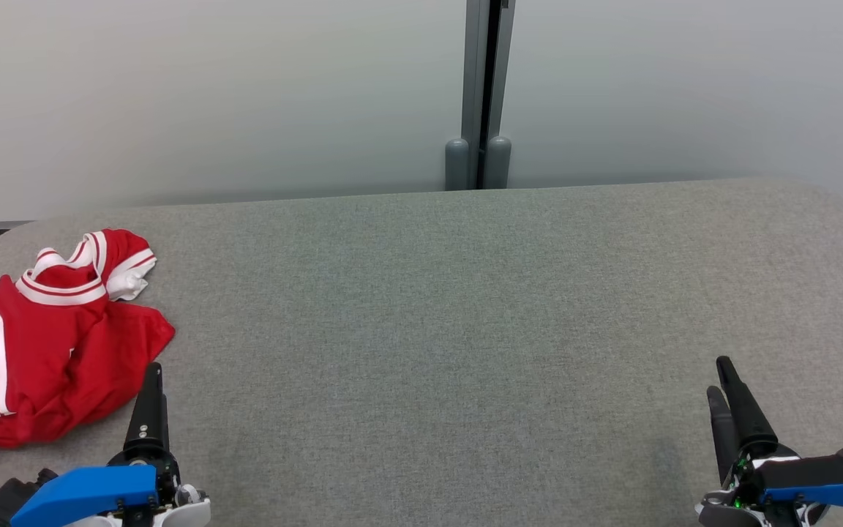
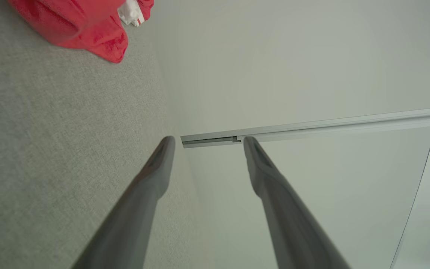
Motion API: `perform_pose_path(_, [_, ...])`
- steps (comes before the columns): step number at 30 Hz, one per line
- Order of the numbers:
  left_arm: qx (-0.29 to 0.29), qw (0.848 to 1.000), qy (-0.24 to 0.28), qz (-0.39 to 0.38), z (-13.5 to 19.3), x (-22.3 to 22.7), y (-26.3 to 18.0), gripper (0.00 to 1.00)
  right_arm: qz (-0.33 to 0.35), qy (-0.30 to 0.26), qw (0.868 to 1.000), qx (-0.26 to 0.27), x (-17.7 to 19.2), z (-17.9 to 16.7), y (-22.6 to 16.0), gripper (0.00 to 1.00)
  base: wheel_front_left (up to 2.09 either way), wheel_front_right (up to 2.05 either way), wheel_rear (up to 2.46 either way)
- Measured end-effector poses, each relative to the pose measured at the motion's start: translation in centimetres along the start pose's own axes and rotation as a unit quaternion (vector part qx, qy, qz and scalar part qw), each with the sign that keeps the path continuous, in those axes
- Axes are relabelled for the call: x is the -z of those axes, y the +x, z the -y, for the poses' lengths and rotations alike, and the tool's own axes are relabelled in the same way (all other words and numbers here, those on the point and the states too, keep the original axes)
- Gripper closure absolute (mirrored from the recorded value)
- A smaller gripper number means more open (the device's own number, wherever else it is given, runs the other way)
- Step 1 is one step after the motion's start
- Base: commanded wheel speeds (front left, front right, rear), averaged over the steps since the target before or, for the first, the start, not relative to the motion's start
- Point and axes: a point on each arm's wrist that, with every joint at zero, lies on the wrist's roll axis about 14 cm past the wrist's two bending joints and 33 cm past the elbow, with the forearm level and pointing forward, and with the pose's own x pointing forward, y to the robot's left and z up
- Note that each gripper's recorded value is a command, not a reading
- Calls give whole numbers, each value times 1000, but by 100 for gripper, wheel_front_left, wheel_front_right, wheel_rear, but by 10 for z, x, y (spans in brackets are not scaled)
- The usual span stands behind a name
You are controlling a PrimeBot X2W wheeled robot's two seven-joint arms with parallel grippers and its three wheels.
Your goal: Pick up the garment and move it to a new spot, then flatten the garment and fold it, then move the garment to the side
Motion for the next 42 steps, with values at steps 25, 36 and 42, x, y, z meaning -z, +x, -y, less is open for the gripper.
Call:
perform_pose_path(25, [2, 966, 258, 8, 17, 10, 5, 0, 5, -208, 977, -42, 10, -26, 7, 0, 0, 0, 0])
perform_pose_path(36, [6, 938, 347, 15, 20, 13, 5, 0, 2, -287, 956, -55, 18, -30, 7, 0, 0, 0, 0])
perform_pose_path(42, [12, 921, 388, 19, 22, 14, 4, 0, 2, -322, 945, -62, 22, -32, 7, 0, 0, 0, 0])
